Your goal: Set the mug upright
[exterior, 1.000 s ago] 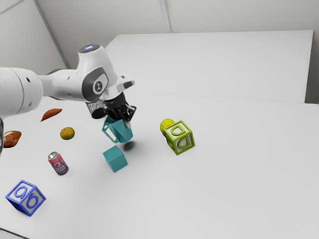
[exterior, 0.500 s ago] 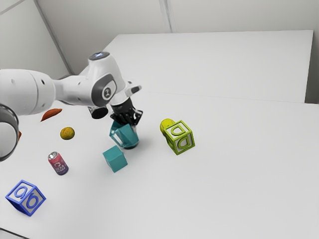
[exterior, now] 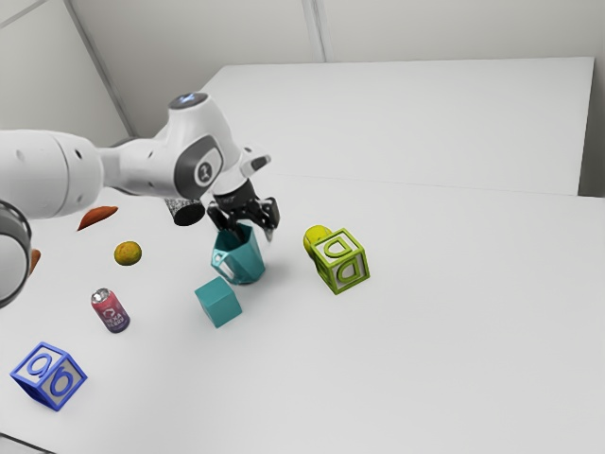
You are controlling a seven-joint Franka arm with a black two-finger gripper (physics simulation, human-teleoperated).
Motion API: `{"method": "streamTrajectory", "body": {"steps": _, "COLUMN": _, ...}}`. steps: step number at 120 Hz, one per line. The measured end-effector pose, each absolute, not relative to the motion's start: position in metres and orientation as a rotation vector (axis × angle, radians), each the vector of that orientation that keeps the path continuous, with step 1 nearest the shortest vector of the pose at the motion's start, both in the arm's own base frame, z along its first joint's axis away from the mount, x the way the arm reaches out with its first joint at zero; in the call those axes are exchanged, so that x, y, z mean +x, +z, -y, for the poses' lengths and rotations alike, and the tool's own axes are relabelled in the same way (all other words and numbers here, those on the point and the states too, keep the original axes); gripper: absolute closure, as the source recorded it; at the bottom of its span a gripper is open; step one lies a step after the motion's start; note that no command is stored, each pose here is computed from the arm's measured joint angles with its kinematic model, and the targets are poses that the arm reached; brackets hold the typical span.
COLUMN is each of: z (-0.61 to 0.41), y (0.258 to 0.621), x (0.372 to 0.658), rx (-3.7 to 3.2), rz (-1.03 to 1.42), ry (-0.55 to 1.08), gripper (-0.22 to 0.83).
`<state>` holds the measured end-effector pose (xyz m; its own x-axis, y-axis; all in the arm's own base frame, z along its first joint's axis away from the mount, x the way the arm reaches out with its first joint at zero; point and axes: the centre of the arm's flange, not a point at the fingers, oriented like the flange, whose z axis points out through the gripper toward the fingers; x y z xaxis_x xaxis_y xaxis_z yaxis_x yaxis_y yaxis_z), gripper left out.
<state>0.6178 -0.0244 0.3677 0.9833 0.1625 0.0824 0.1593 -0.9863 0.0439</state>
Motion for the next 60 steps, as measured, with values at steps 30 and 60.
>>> {"method": "streamTrajectory", "body": {"steps": 30, "z": 0.038, "y": 0.428, "x": 0.608, "rx": 3.095, "rz": -0.209, "ry": 0.268, "gripper": 0.07}}
{"method": "streamTrajectory", "body": {"steps": 60, "z": 0.040, "y": 0.506, "x": 0.589, "rx": 3.131, "rz": -0.189, "ry": 0.278, "gripper": 0.02}}
